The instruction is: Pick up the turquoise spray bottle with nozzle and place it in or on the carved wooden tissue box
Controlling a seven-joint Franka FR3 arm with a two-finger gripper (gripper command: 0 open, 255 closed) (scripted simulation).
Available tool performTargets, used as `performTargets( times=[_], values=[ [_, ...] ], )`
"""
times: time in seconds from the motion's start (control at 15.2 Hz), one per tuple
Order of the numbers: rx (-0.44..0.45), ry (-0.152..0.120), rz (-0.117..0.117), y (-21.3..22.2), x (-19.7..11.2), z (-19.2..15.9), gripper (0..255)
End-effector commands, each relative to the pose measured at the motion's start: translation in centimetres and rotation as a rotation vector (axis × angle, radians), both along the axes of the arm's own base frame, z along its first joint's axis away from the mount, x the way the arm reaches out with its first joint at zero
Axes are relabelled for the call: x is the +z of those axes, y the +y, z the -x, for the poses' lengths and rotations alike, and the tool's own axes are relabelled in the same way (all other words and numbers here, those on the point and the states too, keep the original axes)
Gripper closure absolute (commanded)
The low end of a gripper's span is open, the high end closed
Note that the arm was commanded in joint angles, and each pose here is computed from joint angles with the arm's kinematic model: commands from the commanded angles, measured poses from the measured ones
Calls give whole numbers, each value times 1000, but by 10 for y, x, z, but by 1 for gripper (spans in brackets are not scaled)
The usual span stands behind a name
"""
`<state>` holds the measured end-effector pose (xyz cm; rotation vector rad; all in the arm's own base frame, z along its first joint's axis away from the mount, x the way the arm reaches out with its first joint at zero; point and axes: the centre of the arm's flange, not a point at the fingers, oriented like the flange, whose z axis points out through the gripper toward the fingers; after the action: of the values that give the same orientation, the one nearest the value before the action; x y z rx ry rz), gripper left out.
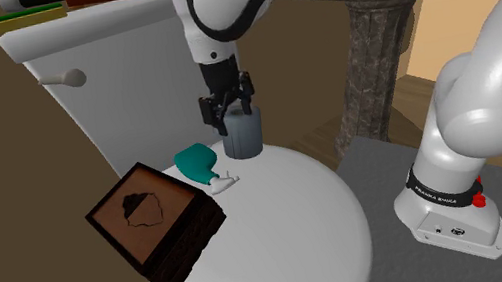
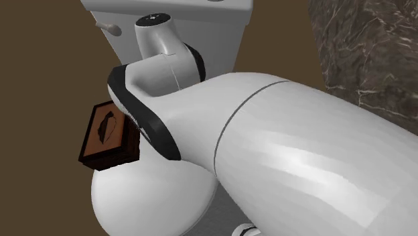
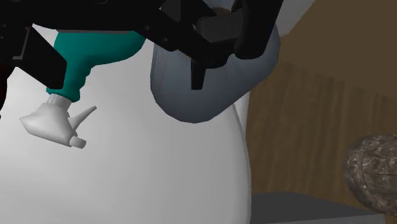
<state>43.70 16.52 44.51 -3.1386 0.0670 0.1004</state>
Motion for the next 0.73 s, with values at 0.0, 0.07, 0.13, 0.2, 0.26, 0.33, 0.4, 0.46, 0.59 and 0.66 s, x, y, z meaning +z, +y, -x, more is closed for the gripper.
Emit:
performTargets(
  times=[0.0, 0.07, 0.13, 0.2, 0.26, 0.33, 0.4, 0.46, 0.59, 0.66],
  values=[
    [-11, 5, -9, 20, -15, -12, 0],
    [-17, 8, -12, 29, -21, -18, 0],
    [-22, 10, -16, 38, -28, -24, 0],
    [-27, 13, -20, 47, -35, -30, 0],
    [-32, 16, -24, 57, -42, -37, 0],
    [-37, 18, -28, 66, -49, -43, 0],
    [-42, 21, -31, 75, -55, -49, 0],
    [-47, 23, -35, 84, -62, -55, 0],
    [-51, 25, -38, 91, -72, -60, 0],
    [-51, 25, -38, 91, -78, -59, 0]
  ],
)
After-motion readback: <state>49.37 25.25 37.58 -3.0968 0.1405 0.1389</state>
